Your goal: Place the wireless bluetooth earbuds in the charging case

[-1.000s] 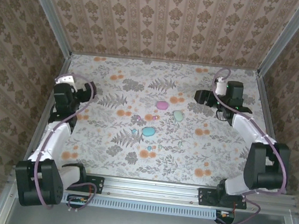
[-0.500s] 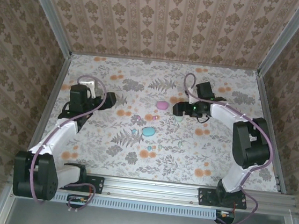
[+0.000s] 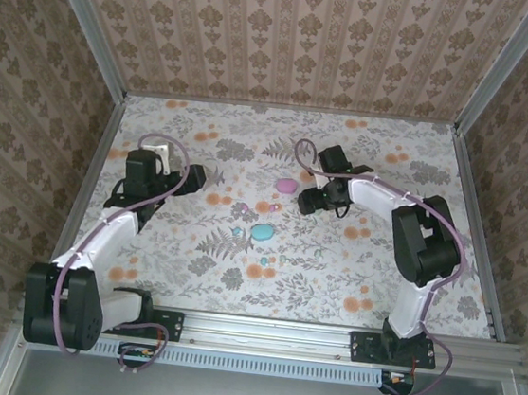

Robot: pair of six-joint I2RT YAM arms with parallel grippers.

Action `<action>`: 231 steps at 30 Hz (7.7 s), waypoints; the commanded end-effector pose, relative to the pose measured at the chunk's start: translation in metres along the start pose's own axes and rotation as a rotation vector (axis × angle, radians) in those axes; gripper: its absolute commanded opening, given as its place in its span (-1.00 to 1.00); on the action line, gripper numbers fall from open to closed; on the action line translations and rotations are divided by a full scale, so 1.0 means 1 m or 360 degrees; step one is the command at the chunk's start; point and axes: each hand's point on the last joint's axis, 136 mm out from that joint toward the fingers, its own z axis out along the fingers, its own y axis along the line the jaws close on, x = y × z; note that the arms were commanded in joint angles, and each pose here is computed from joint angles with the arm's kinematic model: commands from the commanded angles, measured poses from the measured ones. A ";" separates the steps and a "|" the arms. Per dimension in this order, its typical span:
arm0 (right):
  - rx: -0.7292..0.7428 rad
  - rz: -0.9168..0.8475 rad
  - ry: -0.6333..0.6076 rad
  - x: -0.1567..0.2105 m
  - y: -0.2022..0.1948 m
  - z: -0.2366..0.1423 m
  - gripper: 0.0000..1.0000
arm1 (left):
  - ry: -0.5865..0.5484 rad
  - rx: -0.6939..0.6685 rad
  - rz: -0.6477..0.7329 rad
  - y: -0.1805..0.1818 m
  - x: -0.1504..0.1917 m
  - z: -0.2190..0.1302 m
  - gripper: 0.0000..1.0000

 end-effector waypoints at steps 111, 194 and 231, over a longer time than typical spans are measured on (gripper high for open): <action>-0.0304 -0.0803 -0.2116 -0.056 0.097 -0.281 0.33 | 0.0569 0.1587 -0.0351 -0.335 -0.031 -0.064 -0.91; -0.1270 -0.1052 -0.1588 -0.043 0.135 -0.322 -0.26 | -0.0062 0.2223 0.1172 -0.323 -0.014 -0.138 0.41; -0.1191 -0.1042 -0.1656 -0.051 0.138 -0.321 -0.25 | 0.0013 0.2194 0.1162 -0.332 -0.010 -0.130 -0.22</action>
